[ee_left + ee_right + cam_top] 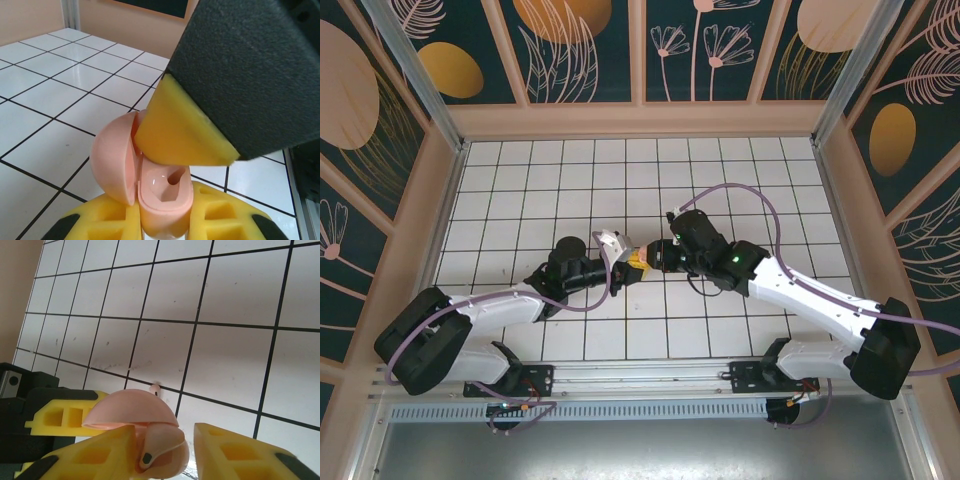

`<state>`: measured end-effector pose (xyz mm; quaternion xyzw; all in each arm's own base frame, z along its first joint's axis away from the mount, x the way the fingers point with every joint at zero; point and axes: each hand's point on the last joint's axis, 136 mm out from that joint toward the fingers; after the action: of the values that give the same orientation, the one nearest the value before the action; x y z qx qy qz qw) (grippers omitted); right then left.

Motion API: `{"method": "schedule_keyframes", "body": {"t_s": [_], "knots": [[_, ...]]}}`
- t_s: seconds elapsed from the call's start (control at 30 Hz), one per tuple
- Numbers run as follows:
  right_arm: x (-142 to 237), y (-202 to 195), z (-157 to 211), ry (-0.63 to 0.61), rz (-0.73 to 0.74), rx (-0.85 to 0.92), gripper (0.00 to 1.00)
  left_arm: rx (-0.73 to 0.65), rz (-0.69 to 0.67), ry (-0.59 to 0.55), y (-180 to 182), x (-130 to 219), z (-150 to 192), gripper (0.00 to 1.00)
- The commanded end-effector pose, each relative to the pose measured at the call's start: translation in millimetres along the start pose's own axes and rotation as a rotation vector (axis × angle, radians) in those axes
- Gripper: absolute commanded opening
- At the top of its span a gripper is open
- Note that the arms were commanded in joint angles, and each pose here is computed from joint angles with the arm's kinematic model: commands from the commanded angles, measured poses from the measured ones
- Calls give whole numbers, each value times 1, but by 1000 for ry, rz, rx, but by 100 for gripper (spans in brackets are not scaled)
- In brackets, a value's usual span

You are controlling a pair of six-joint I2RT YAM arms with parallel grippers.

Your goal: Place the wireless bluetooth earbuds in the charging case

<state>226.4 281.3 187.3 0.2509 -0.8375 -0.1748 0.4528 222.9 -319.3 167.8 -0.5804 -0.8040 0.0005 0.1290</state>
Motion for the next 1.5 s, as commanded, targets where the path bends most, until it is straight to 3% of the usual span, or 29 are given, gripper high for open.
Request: {"method": "schedule_keyframes", "body": {"t_s": [0.0, 0.2, 0.4, 0.8, 1.17, 1.47], "knots": [[15, 17, -12, -37, -60, -11, 40, -45, -16, -46, 2, 4, -14, 15], [36, 23, -25, -96, -112, -22, 46, -50, -16, -48, 1, 6, -13, 15], [50, 20, -34, -113, -161, -58, 44, -53, -10, -53, 0, 6, -15, 15], [32, 13, -31, -35, -206, -103, 29, -54, 7, -64, -2, 5, -19, 15], [16, 4, -25, 13, -205, -113, 35, -57, 18, -70, -5, 5, -20, 15], [9, 4, -14, 65, -221, -115, 32, -51, 13, -67, -4, 6, -19, 15]]}}
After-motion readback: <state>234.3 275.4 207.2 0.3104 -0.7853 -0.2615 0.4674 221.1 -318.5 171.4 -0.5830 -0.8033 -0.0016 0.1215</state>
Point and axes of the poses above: each hand's point on the last joint's axis, 136 mm out from that joint toward the fingers, its own x axis back along the fingers, its own y axis along the line the jaws close on, z = x × y, and after that the axes turned 2 degrees about -x, right-handed
